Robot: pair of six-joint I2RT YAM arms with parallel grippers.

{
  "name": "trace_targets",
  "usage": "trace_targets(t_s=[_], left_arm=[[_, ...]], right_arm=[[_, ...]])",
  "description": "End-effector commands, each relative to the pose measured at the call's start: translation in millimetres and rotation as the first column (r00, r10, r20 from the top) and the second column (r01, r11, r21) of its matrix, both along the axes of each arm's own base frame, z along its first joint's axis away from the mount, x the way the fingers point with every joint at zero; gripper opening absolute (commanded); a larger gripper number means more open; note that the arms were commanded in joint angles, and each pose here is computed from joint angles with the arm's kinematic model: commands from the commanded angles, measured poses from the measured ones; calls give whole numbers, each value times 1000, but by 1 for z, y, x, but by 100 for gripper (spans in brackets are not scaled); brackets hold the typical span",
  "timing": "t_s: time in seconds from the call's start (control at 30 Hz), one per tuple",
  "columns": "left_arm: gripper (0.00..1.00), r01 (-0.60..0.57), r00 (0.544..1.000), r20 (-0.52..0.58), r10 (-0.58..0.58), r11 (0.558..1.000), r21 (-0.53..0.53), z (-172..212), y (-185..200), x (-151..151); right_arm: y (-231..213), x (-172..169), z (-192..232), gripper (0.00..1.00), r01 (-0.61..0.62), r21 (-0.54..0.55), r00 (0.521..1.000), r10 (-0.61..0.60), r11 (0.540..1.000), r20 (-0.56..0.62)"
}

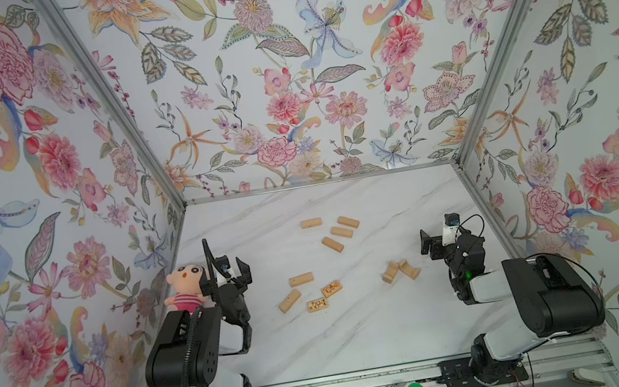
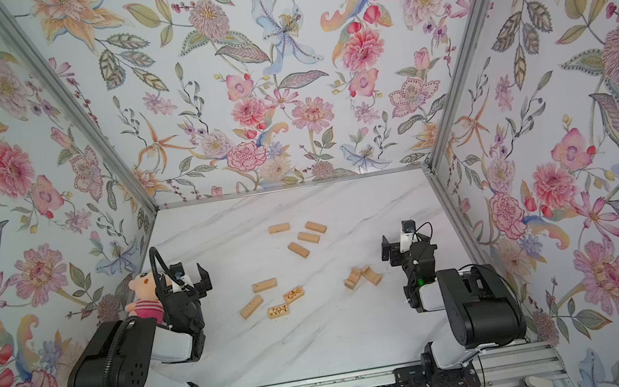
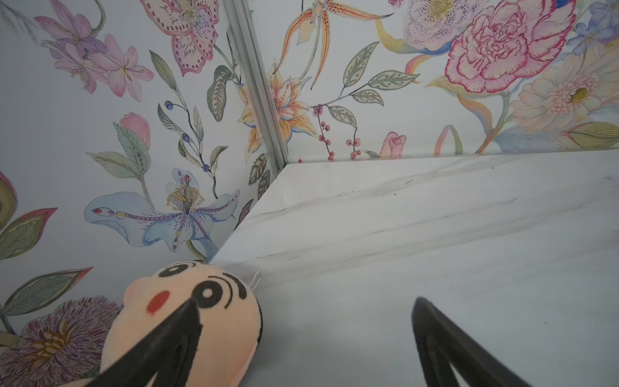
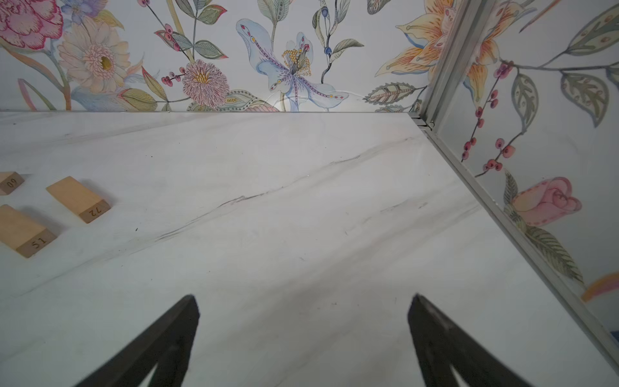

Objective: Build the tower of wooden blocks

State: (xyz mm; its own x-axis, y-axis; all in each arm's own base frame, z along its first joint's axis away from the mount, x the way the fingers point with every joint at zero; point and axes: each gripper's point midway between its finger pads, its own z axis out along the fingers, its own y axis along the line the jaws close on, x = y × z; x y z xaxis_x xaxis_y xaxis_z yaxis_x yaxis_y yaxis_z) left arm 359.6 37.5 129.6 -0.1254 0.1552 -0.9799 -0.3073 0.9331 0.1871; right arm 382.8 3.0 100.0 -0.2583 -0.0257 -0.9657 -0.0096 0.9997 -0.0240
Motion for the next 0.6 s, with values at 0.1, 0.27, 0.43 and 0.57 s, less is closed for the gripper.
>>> trace_targets(t_s=[0.1,0.27,0.43,0.57], left_arm=[[99,-5,999,42,5,1000,5,11,0,4],[99,-5,999,42,5,1000,4,12,0,4],[100,-5,999,43,5,1000,4,12,0,4],[99,-6,999,43,5,1000,4,12,0,5]], right_arm=[[1,5,6,99,3,-22,1000,-2,1000,24],[1,4,5,99,3,-23,1000,-3,1000,21],[1,4,6,99,3,-23,1000,-3,1000,23],[1,4,6,99,5,-24,1000,-4,1000,22]])
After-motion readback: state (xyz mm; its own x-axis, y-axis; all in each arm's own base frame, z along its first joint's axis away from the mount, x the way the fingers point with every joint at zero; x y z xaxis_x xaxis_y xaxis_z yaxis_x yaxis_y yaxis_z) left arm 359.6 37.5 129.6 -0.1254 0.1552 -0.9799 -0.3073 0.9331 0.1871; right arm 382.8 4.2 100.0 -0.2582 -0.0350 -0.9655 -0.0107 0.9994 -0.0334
